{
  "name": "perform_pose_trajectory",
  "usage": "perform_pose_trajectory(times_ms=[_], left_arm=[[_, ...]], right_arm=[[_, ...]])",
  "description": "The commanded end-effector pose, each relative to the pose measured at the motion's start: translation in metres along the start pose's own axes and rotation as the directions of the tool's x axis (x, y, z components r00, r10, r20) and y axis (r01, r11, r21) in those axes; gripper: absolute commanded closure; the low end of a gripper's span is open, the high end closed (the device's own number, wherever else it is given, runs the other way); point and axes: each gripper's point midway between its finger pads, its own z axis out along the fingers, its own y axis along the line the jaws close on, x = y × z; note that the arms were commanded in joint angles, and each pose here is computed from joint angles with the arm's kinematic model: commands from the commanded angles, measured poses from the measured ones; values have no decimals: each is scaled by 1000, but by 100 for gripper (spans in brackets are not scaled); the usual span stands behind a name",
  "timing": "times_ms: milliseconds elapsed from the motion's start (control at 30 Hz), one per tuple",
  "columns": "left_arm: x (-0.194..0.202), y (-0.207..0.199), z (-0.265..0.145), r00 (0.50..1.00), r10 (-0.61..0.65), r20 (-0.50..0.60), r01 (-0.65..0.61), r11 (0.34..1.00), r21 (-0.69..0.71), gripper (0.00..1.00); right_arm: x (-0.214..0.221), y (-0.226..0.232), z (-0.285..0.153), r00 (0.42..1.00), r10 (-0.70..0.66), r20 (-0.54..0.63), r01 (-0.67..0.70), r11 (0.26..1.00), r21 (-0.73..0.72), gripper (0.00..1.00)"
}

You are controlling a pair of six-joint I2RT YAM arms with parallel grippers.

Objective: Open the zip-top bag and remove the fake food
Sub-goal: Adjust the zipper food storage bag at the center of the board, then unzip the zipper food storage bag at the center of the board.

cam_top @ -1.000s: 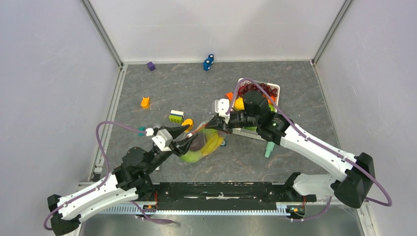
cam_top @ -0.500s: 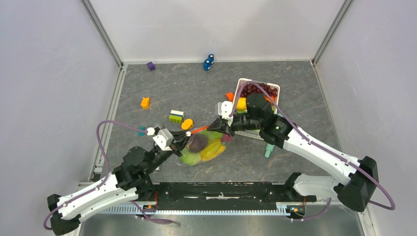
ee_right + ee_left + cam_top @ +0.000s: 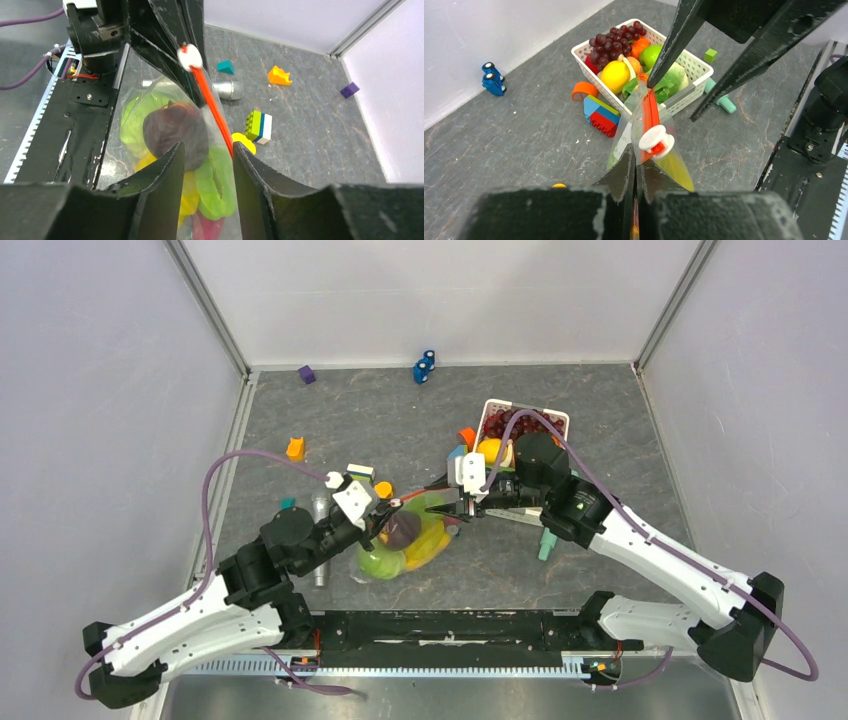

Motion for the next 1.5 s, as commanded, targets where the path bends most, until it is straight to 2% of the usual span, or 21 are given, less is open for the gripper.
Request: perform_pose_trajectory(times_ms=[0,167,300,633,767,900,1100,1333,1467], left_arm=[[-34,0,-1,999,-40,-16,40,999,11,98],[-39,-6,5,995,-56,-77,59,998,38,98],[-42,-7,5,996,-57,-70,60,997,45,98],[-45,-8,0,994,-96,-47,98,994,43,98],[-44,-9,0,994,-101,-45,103,994,48,98],[-43,-11,0,994,-96,-47,99,993,60,98],[-43,-13,0,995,-92,-46,95,993,72,98],[-43,-14,-2,995,-94,-41,97,992,78,98],[-43,-14,-3,995,-96,-35,99,992,78,98]], right_arm=[[-47,-6,-2,991,-110,80,109,994,11,51],[-73,5,6,978,-160,132,163,987,-12,45],[-81,11,15,974,-184,134,187,982,-11,45],[-71,8,29,975,-205,91,201,978,46,50],[-69,8,30,975,-204,92,199,978,55,60],[-67,4,30,975,-209,80,202,976,78,50],[-59,0,31,975,-217,47,212,973,93,47],[-54,3,34,976,-214,41,211,975,70,59],[-50,3,35,977,-213,26,211,975,65,60]])
